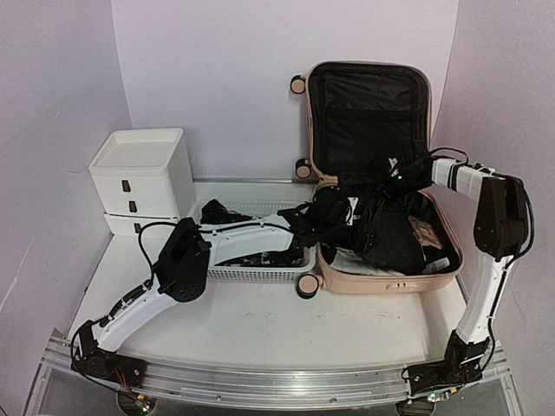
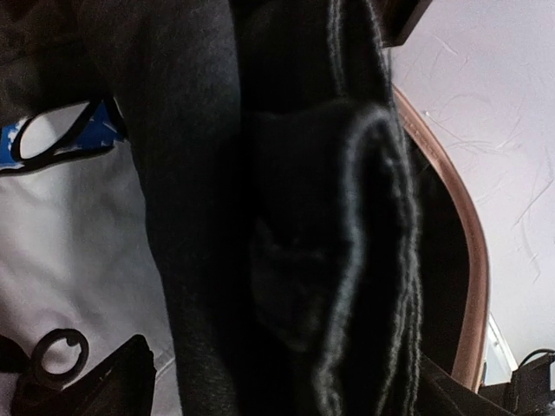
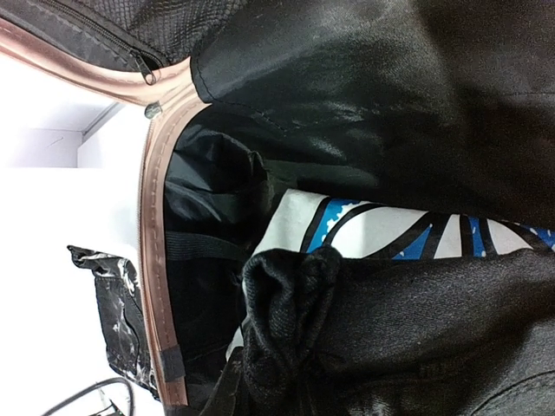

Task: Open, take out, and arrange the luggage

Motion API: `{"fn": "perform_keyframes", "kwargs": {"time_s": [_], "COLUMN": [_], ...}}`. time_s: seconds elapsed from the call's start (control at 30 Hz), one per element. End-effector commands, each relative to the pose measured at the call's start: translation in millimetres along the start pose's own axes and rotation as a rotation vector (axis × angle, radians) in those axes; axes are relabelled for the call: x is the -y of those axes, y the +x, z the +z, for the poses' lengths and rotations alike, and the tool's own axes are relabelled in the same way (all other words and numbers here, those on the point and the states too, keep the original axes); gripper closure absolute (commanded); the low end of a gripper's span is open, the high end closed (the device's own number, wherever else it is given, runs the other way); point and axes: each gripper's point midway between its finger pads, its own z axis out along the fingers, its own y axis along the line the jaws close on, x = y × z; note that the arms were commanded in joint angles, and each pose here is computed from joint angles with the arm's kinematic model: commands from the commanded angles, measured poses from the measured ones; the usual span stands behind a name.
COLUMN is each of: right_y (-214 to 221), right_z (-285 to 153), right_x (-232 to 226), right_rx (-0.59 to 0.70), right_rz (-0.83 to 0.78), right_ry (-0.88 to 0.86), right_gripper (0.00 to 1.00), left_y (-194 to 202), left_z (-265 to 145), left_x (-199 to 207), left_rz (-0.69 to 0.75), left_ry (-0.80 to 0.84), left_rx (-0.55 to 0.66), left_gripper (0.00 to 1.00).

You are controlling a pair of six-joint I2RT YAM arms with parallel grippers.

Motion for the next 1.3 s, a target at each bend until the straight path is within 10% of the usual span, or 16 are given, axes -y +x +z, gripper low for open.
{"fn": "perform_keyframes", "kwargs": {"time_s": [0.0, 0.33, 0.57, 0.7, 1.27], "right_y": [-13.4, -3.5, 10.4, 15.3, 40.8], "right_z": [-33.3, -55.2, -108.2, -154.3, -213.3], "right_x": [-36.8, -41.4, -36.2, -27.6, -29.9], "right_rx": [0.080, 0.080, 0.092, 0.170, 0.284], "right_rz": [-0.046, -0.062, -0.161, -0.201, -0.293], "right_ry": [-0.092, -0.056, 0.123, 0.237, 0.301], "right_gripper": [1.00, 0.93, 0.27, 0.06, 0.02], "left_y": [-25.7, -68.7, -111.4, -124.6, -166.9], "left_z": [-6.7, -37.8, -77.8, -97.8, -206.4], "left_x": [25.6, 61.1, 105.6, 130.0, 157.1], "left_rz": [0.042, 0.133, 0.178, 0.176, 0.165], "left_ry": [0.027, 0.068, 0.148, 0.216, 0.275], "left_rx": [0.073, 0.160, 0.251, 0.268, 0.280], "left_gripper": [0.24, 0.99, 1.00, 1.00, 1.00]}}
